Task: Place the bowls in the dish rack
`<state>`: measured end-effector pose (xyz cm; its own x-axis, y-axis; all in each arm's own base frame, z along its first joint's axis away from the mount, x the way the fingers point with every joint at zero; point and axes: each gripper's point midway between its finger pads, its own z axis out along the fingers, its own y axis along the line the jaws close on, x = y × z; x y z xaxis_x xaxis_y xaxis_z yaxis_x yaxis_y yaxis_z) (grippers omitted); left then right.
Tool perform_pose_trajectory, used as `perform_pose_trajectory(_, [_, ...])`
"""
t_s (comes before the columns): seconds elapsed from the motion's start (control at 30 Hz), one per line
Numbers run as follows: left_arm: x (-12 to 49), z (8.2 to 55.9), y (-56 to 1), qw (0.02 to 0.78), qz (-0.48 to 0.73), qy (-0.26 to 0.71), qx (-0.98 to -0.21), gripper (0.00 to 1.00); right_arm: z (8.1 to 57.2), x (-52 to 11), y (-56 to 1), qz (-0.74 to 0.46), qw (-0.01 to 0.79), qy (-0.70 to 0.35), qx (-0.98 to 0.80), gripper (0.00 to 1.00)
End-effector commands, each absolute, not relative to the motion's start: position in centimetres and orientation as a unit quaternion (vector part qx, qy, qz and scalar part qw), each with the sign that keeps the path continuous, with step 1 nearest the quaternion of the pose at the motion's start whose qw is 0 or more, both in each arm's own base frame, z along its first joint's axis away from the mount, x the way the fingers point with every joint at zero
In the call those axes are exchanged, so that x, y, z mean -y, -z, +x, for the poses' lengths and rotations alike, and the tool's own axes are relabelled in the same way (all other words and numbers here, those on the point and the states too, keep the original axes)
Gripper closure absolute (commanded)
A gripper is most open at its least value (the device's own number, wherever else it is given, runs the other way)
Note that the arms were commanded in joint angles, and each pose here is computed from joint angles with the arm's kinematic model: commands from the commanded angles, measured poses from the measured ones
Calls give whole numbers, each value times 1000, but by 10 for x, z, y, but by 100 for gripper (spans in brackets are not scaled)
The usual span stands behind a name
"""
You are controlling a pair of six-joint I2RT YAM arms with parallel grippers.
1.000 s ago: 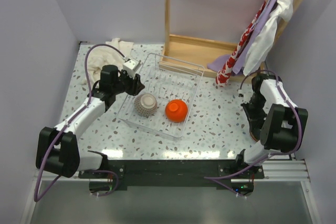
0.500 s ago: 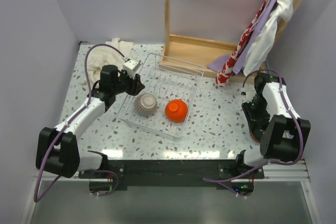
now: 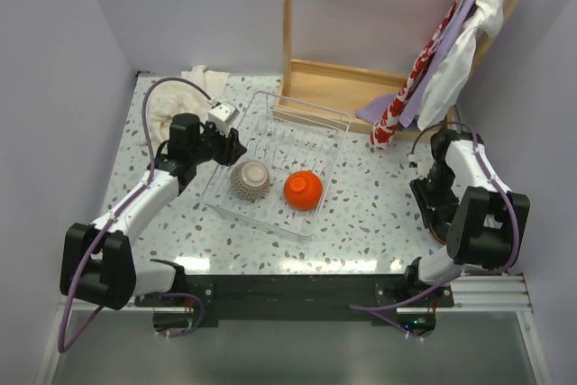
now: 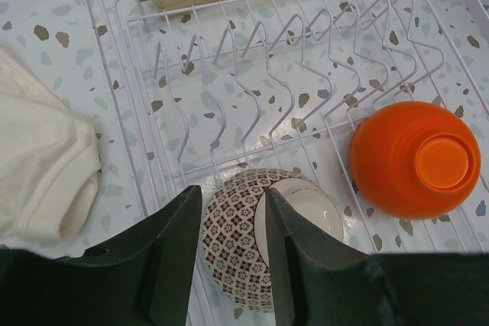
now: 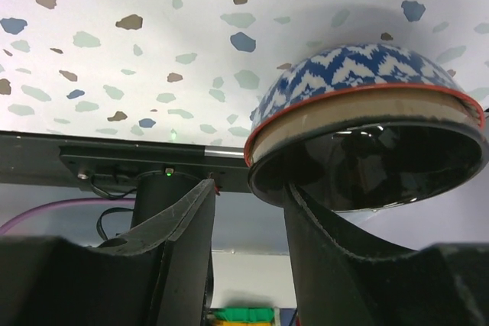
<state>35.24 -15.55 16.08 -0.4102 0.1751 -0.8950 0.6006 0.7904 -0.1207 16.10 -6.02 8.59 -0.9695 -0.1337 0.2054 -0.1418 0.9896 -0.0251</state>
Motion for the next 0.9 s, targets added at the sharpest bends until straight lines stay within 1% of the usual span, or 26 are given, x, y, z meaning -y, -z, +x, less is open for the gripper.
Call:
perform_pose_trajectory(0.0, [155, 359, -175, 512, 236, 223, -795, 56, 164, 63, -82, 74, 106, -45, 991, 57])
perform_pose_trajectory(0.1, [154, 360, -174, 512, 234, 221, -797, 56, 163, 65, -80, 74, 111, -50, 990, 61])
perform_pose_trajectory(0.3, [152, 363, -174, 512, 229, 221, -798, 56, 163, 71, -77, 74, 122, -66, 987, 64])
perform_pose_trajectory(0.37, [152, 363, -172, 510, 229, 222, -799, 56, 165, 72, -76, 75, 122, -67, 987, 68])
perform_pose_trajectory(0.53, [152, 362, -171, 509, 228, 223, -800, 55, 166, 71, -73, 80, 127, -62, 987, 72])
perform_pose_trajectory(0.63, [151, 363, -170, 508, 227, 222, -801, 55, 167, 70, -72, 85, 129, -56, 986, 81])
perform_pose_trajectory(0.67, [151, 363, -171, 509, 227, 222, -800, 55, 167, 70, -73, 87, 129, -55, 986, 89])
perform_pose_trajectory(0.77, [152, 363, -170, 508, 226, 224, -801, 55, 169, 70, -78, 86, 121, -57, 987, 100])
perform_pose_trajectory(0.87, [153, 365, -172, 509, 227, 226, -799, 55, 169, 71, -93, 83, 110, -64, 988, 100])
